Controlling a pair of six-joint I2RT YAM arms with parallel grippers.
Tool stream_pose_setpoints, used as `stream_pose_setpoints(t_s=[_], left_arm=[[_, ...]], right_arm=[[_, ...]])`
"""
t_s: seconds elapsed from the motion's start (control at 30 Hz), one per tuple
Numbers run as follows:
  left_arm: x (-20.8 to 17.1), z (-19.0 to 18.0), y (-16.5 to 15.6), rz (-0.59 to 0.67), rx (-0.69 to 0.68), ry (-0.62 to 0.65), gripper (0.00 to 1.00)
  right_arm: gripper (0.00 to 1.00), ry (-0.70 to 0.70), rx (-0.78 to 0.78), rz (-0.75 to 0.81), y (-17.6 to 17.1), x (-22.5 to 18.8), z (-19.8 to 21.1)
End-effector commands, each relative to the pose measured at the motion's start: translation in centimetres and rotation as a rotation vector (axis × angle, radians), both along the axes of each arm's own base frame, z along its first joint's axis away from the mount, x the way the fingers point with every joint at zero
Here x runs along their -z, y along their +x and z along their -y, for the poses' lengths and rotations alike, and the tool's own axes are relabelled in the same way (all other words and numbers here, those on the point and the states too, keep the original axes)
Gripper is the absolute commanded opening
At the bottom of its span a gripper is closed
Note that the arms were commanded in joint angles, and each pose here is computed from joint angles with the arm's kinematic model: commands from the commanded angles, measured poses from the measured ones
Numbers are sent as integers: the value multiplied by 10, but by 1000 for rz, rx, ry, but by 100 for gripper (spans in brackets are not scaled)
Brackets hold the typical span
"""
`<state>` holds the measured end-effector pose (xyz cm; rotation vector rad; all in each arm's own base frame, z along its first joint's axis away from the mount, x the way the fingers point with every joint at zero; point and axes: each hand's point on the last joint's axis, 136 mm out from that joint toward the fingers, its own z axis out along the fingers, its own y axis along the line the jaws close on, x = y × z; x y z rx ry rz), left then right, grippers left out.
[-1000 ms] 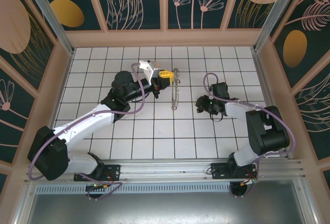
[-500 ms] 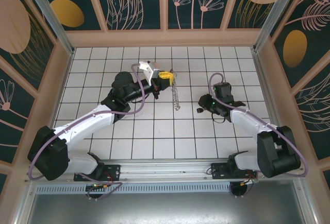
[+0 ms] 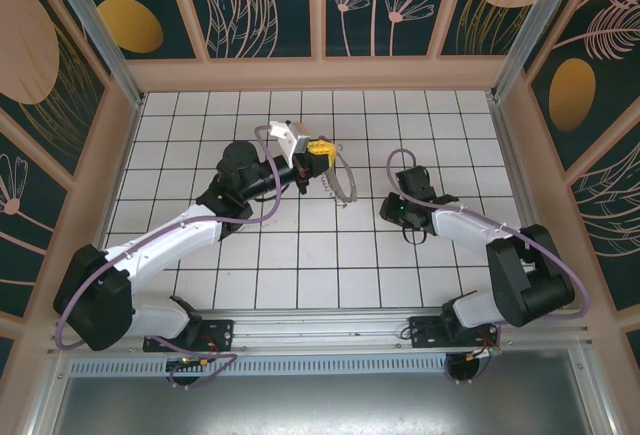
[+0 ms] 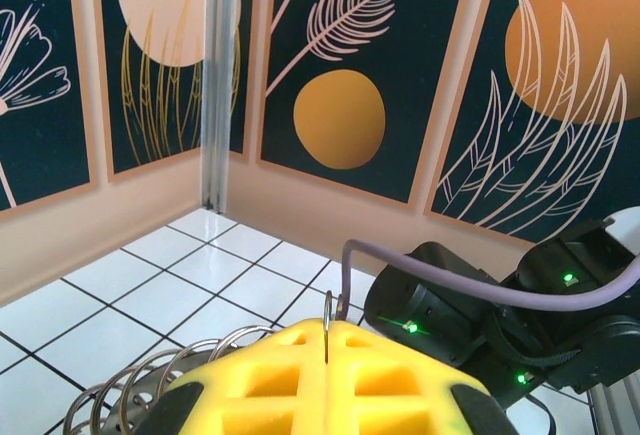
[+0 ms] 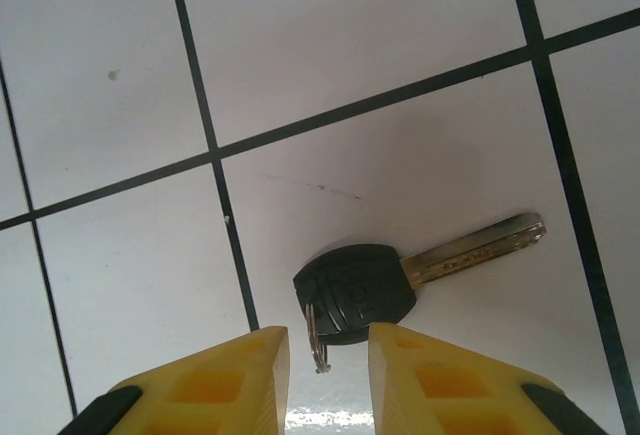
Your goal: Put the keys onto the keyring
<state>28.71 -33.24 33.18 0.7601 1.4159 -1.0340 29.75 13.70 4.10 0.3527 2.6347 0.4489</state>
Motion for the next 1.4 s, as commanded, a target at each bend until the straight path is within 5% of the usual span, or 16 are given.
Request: stream_pose_setpoints(t_s=[0.0,0.37,0.67,1.0,1.37], left_arm=[[-29,-5,-11,71,11,-70,0],[-27,-5,-11,73,10,-64,0],[-24,-3,-10,69,18,-61,0],[-25,-1,-12,74,36,-57,0],[-25,1,-14,76,53,-30,0]], right_arm=[[25,-12,12,10,7,-2,-3],[21,-11,-9,-3,11,6,-12],[0,-20,-21,18,13,-4,-11],[0,310,-188,379,34,-149,-43],[0,561,-370,774,25,-252,-39]])
